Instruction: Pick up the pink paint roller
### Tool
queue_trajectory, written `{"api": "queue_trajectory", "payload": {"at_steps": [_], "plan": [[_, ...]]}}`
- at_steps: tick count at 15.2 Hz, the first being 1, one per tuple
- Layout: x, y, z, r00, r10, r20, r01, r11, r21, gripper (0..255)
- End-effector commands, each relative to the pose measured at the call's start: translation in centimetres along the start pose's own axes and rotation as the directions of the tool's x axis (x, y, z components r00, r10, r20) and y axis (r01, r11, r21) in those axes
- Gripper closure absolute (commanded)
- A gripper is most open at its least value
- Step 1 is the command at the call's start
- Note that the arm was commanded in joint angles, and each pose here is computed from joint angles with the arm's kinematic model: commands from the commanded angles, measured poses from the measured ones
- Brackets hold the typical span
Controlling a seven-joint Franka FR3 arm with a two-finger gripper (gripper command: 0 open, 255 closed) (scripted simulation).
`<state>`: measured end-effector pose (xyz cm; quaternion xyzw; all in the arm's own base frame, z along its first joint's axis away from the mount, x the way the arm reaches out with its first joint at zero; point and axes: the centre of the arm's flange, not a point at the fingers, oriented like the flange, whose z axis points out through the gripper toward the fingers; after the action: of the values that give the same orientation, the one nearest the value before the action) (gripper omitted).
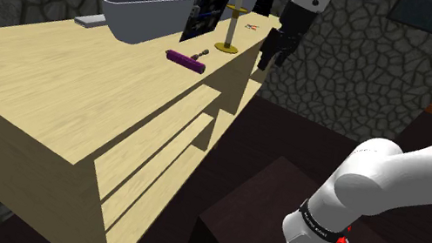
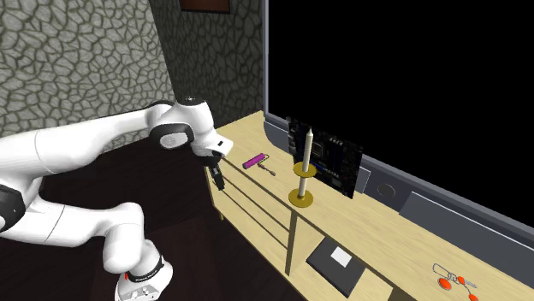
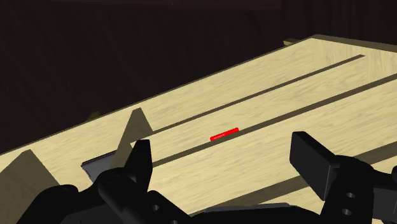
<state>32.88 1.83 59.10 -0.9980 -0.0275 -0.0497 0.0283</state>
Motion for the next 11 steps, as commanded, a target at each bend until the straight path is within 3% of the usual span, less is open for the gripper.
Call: {"api": "queue_trajectory", "payload": {"at_steps": [1, 11], "plan": [[0.0, 0.0, 0.0, 1.0, 0.0, 0.0, 0.0, 1.0, 0.0, 0], [12.1, -8.6, 2.3, 0.996, -0.064, 0.069, 0.071, 0.99, -0.118, 0]]}}
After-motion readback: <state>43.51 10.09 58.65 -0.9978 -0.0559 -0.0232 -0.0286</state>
